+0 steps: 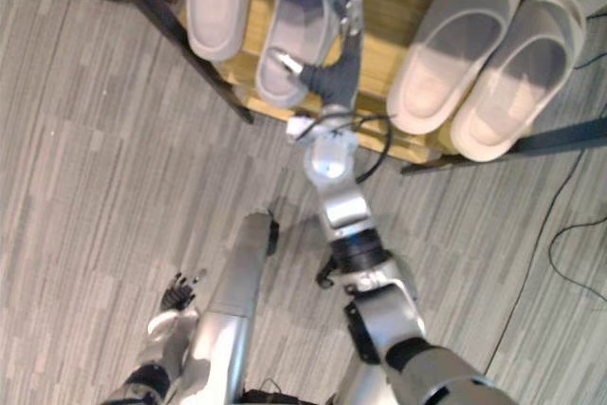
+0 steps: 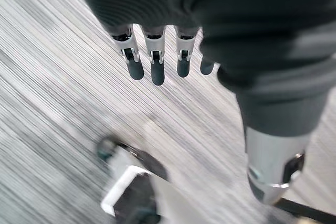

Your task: Organize the slippers on the shoe rack

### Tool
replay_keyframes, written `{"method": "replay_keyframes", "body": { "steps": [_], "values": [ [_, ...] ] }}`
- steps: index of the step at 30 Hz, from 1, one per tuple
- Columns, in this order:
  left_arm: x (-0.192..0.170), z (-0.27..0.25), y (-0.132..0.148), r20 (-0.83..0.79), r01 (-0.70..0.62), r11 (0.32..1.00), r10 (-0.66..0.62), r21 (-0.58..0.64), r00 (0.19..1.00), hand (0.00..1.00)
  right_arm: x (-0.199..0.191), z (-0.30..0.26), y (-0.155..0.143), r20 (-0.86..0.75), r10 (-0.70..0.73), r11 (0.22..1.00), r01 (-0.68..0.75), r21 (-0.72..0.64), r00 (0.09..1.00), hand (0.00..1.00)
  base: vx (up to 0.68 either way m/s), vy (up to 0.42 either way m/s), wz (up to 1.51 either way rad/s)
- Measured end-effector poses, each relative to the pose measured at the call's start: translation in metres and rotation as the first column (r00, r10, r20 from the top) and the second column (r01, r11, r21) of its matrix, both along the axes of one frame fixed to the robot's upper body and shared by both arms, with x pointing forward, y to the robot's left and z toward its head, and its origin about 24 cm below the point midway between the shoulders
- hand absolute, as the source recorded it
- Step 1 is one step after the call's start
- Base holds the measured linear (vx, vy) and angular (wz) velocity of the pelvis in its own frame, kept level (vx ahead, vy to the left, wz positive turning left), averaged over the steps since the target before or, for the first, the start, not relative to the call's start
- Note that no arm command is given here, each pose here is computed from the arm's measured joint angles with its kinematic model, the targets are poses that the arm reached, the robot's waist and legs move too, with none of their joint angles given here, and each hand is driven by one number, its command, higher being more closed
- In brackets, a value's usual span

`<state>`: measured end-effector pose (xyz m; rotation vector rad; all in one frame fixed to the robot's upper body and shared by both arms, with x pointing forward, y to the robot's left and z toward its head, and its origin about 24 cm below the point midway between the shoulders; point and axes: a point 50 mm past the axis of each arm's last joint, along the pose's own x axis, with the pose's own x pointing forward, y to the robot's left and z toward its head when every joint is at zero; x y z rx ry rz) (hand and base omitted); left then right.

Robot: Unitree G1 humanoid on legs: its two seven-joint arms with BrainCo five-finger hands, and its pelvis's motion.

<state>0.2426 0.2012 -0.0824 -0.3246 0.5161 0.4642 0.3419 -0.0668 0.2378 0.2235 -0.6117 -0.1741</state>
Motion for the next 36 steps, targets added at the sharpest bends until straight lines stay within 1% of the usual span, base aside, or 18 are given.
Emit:
{"method": "replay_keyframes", "body": {
  "steps": [3, 6, 11, 12, 16, 20, 24, 27, 30, 33, 36],
  "values": [
    [-0.001, -0.001, 0.001, -0.003, -0.031, 0.999, 0.031, -0.033, 1.000, 0.00, 0.004, -0.009, -0.007, -0.044, -0.007, 0.999, 0.009, 0.037, 0.999, 0.00, 0.00, 0.000, 0.00],
    [-0.002, -0.002, 0.002, -0.006, -0.045, 0.998, 0.045, -0.042, 0.999, 0.00, 0.006, -0.016, -0.009, -0.072, -0.009, 0.999, 0.012, 0.044, 0.997, 0.00, 0.00, 0.000, 0.00],
    [-0.003, -0.003, 0.002, -0.010, -0.050, 0.998, 0.050, -0.048, 0.999, 0.00, 0.008, -0.019, -0.013, -0.087, 0.006, 0.996, 0.002, 0.089, 0.996, 0.00, 0.00, 0.000, 0.00],
    [-0.003, -0.003, 0.002, -0.010, -0.051, 0.998, 0.050, -0.048, 0.999, 0.00, 0.008, -0.020, -0.015, -0.090, 0.019, 0.993, -0.008, 0.117, 0.996, 0.00, 0.00, 0.000, 0.00],
    [-0.003, -0.003, 0.003, -0.011, -0.056, 0.997, 0.056, -0.050, 0.998, 0.00, 0.009, -0.019, -0.016, -0.074, 0.048, 0.988, -0.037, 0.152, 0.996, 0.00, 0.01, 0.014, 0.10],
    [-0.003, -0.003, 0.002, -0.008, -0.058, 0.997, 0.057, -0.053, 0.998, 0.00, 0.012, -0.008, -0.013, -0.046, 0.095, 0.980, -0.085, 0.178, 0.994, 0.00, 0.01, 0.007, 0.06],
    [-0.003, -0.003, 0.002, -0.007, -0.057, 0.997, 0.056, -0.054, 0.998, 0.00, 0.017, 0.001, -0.012, -0.032, 0.108, 0.977, -0.100, 0.187, 0.994, 0.00, 0.02, 0.018, 0.07],
    [-0.002, -0.003, 0.001, -0.004, -0.054, 0.997, 0.054, -0.057, 0.999, 0.00, 0.021, 0.011, -0.015, -0.018, 0.123, 0.966, -0.116, 0.233, 0.992, 0.00, 0.01, 0.013, 0.10],
    [-0.002, -0.003, 0.000, -0.004, -0.053, 0.997, 0.053, -0.060, 0.999, 0.00, 0.024, 0.019, -0.014, -0.009, 0.142, 0.961, -0.135, 0.243, 0.990, 0.00, 0.01, 0.022, 0.09],
    [-0.001, -0.002, -0.002, 0.001, -0.049, 0.997, 0.049, -0.064, 0.999, 0.00, 0.028, 0.026, -0.018, -0.002, 0.133, 0.954, -0.127, 0.271, 0.991, 0.00, 0.01, 0.028, 0.09],
    [-0.001, -0.002, -0.003, 0.006, -0.038, 0.997, 0.038, -0.071, 0.999, 0.00, 0.030, 0.032, -0.027, 0.010, 0.106, 0.959, -0.105, 0.263, 0.994, 0.00, 0.01, 0.026, 0.07]
  ]
}}
